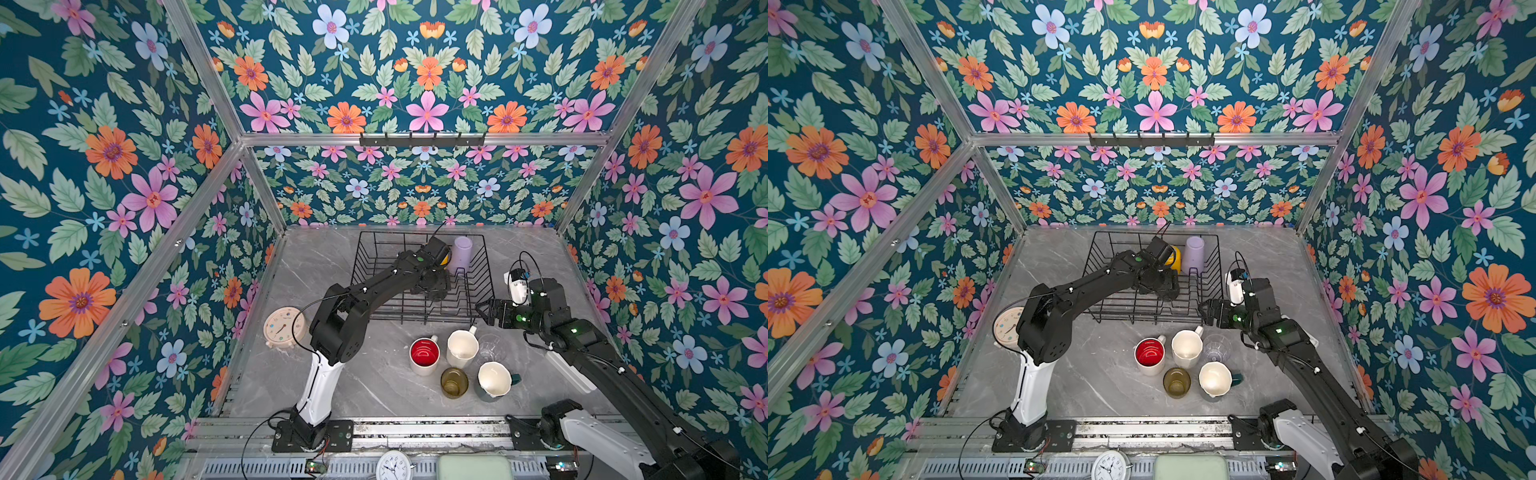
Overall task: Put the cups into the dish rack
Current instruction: 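Carry the black mug upside down into the rack beside the yellow mug, then open the left gripper and release the black mug in the rack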
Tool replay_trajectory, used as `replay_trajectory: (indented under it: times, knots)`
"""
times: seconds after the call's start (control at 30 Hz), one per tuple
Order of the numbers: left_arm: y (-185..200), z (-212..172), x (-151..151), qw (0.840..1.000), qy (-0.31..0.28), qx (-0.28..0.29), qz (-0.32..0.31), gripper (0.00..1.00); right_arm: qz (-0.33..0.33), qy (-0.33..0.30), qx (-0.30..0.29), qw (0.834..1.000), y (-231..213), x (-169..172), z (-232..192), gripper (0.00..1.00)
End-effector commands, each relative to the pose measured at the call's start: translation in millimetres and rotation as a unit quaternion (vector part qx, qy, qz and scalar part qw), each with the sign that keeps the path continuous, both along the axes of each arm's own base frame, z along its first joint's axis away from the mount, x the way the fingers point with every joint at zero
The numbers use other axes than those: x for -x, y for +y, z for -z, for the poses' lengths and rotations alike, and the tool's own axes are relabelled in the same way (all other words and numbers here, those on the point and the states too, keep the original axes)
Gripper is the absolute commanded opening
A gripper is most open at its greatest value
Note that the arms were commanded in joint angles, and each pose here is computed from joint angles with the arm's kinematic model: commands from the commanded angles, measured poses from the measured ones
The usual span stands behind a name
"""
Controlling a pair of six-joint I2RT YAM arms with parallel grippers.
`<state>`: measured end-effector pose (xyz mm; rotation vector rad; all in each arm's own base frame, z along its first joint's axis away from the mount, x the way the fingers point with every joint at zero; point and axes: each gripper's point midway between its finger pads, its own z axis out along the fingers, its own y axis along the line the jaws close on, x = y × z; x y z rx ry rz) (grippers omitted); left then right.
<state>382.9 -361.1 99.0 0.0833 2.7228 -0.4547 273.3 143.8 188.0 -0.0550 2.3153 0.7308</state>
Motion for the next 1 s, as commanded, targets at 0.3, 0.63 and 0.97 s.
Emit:
replay_trajectory:
  times: [0.3, 0.63, 0.97]
  knots:
    - [-1, 1, 1, 1.000, -0.005, 0.001, 0.013, 0.86, -0.005, -0.002, -0.002, 1.000, 3, -2, 0, 0.95]
    - [-2, -4, 0, 1.000, -0.019, 0.016, 0.012, 0.93, -0.007, 0.002, -0.002, 1.000, 3, -3, 0, 0.94]
    - [-4, -31, -1, 0.997, -0.054, 0.048, 0.014, 1.00, -0.008, 0.003, 0.000, 1.000, 3, -2, -3, 0.94]
